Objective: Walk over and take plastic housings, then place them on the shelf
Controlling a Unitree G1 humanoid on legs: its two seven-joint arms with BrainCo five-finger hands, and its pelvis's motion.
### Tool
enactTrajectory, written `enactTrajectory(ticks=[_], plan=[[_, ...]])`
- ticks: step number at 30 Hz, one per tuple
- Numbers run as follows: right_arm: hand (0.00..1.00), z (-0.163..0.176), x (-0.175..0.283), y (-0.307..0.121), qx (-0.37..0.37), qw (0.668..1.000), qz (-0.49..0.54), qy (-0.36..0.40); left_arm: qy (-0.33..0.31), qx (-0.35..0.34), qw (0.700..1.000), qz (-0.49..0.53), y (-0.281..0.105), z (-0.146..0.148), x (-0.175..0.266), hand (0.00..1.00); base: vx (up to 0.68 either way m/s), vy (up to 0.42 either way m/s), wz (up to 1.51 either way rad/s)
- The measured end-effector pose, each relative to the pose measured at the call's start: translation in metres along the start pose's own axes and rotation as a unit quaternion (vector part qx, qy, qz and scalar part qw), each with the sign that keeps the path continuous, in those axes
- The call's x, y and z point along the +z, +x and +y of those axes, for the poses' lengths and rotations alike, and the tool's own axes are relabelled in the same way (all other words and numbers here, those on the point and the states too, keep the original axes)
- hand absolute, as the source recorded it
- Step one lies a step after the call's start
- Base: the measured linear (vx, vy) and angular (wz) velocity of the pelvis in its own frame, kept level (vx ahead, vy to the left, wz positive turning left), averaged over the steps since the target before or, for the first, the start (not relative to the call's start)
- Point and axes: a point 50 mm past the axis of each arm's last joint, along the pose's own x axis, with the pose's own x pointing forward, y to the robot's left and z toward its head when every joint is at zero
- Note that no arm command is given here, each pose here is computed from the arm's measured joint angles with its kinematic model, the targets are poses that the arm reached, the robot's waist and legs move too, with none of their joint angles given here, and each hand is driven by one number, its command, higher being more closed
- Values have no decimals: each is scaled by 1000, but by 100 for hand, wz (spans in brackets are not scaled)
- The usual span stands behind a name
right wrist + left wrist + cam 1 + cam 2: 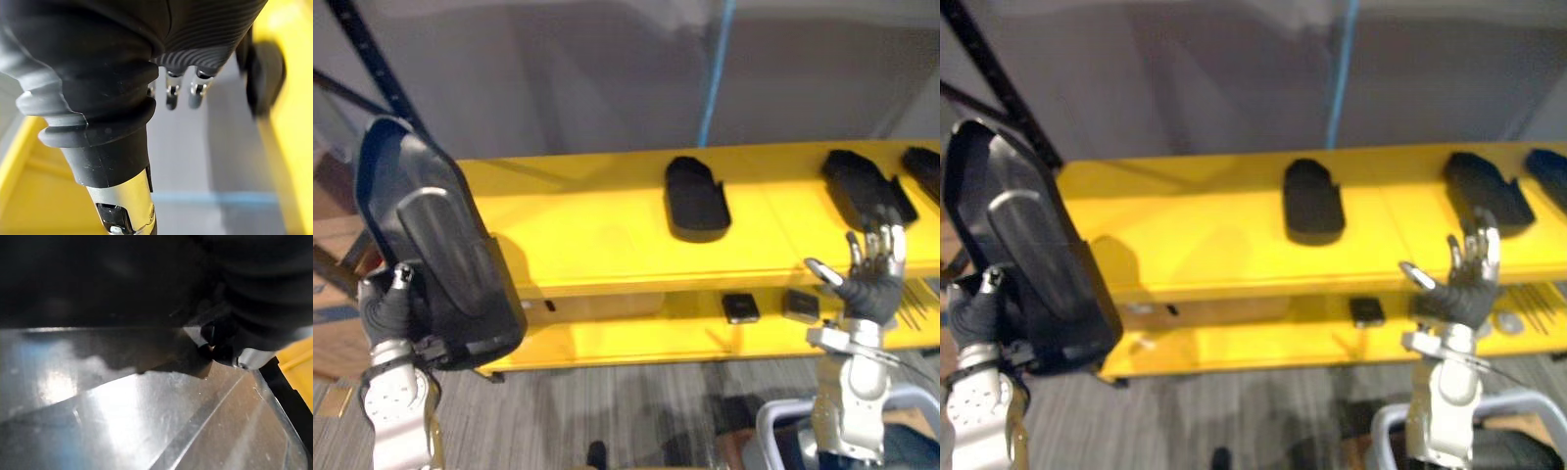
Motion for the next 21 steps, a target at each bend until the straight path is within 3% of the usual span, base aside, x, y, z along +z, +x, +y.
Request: enactTrajectory(ticks=[6, 9, 15, 21], plan=[[0, -2, 13, 0, 23, 1000, -16, -4, -35, 35, 998, 25, 33, -12, 0, 100, -61, 0, -33], [0, -1, 11, -5, 40, 999, -3, -7, -31, 47, 998, 0, 52, -9, 22, 100, -9, 9, -21], [0, 9, 10, -12, 68, 998, 11, 2, -4, 43, 999, -19, 88, -14, 70, 100, 23, 1, -18], [0, 13, 1, -24, 78, 996, 46, 7, 84, 47, 995, -1, 115, -8, 111, 100, 35, -9, -16]])
